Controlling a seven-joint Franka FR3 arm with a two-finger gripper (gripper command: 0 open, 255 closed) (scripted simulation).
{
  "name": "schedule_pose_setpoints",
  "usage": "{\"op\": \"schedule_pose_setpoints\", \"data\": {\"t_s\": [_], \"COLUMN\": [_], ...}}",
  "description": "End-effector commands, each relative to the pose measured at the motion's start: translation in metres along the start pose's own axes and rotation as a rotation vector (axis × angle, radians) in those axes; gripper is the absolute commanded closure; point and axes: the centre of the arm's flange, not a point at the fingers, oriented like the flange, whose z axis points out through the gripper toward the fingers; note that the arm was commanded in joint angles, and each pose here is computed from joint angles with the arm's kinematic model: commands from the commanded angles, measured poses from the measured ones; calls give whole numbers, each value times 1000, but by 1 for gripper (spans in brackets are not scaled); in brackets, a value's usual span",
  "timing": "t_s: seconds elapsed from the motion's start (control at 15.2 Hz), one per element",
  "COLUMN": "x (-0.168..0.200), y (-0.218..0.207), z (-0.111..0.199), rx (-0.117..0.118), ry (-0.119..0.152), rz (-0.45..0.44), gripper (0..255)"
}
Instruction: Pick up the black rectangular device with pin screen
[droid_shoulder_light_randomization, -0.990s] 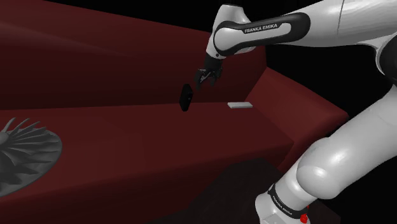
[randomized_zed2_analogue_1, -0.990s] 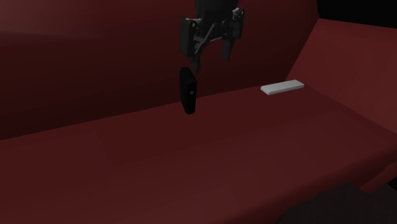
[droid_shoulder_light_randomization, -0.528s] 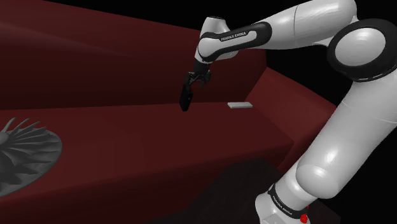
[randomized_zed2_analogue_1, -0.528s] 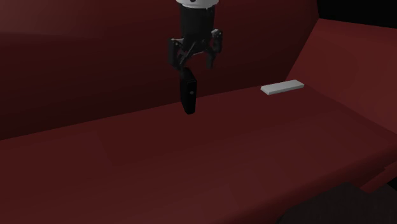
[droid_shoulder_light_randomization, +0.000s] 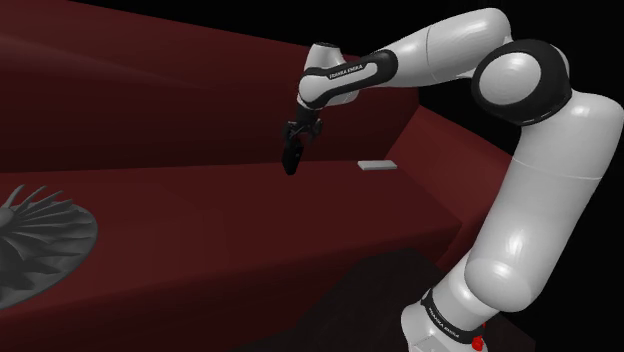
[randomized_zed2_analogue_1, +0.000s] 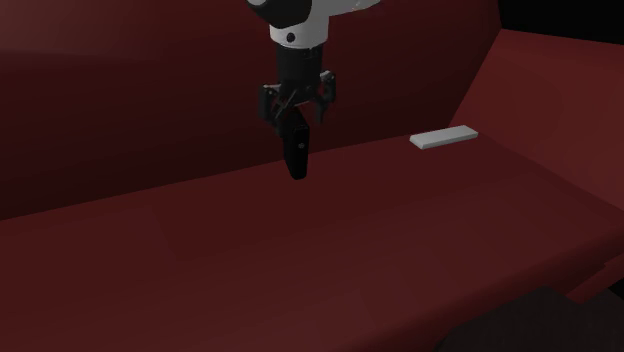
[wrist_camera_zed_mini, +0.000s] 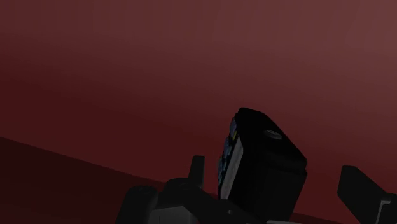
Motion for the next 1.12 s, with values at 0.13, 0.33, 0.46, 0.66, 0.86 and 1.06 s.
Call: {"op": "schedule_pose_setpoints", "data": {"t_s": [0.13,0.33,0.46,0.66,0.86,1.06], "x": [-1,0,0,-1,-1,0], "y": [-1,-2,-2,-2,-1,-1], "z": [19,20,20,20,19,3], "rx": [0,0,0,0,0,0], "ry": [1,1,1,1,1,1], "rz": [0,0,0,0,0,0], "gripper": [0,255,255,255,255,255]}}
